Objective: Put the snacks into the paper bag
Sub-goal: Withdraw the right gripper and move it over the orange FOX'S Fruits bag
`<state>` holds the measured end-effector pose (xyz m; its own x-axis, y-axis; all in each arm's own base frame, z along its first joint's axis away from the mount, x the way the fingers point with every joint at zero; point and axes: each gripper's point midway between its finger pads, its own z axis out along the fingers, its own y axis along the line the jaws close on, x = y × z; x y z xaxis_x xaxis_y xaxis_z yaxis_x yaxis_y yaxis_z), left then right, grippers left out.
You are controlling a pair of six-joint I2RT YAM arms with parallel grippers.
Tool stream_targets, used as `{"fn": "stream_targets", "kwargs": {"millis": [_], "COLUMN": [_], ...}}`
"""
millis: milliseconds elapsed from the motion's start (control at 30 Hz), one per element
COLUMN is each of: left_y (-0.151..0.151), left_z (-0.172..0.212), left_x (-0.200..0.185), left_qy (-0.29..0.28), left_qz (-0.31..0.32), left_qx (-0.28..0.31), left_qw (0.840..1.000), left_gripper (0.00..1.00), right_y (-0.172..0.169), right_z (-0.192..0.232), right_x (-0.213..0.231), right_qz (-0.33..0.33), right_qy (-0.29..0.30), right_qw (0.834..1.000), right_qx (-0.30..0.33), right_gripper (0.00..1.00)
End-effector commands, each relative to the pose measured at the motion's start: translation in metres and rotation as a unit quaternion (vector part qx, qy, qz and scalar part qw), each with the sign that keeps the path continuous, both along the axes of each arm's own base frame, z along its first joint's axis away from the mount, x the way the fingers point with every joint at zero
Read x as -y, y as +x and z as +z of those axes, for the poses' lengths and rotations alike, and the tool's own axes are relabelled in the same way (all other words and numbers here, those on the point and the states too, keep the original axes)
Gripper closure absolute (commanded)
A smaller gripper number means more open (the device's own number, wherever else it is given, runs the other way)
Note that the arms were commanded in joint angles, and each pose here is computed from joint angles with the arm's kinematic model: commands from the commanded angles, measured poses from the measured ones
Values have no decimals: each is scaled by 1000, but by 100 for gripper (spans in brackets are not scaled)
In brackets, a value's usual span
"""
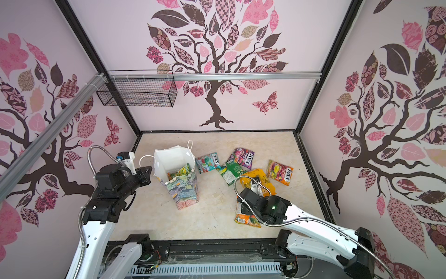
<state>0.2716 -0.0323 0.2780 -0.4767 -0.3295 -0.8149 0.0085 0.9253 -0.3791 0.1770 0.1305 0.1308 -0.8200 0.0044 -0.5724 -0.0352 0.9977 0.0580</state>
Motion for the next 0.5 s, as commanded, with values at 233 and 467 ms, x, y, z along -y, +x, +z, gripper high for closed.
{"fn": "stream_targets", "kwargs": {"millis": [233, 467], "left_y": [-1, -2], "left_z": [12, 11], "left_x": [1, 1], "left_qy": [0, 1], "left_qz": [-6, -6], "left_qx": [17, 16], "left_qw": [1000, 1000], "left_gripper": [97, 97], "right_y": [-2, -7], "right_z": [-26, -49], "right_x": [4, -2], "right_qz": [-29, -23], "right_qy": [2, 21], "right_qw": [999, 998], "right_qx": [-20, -49], "right_gripper": [10, 10]}}
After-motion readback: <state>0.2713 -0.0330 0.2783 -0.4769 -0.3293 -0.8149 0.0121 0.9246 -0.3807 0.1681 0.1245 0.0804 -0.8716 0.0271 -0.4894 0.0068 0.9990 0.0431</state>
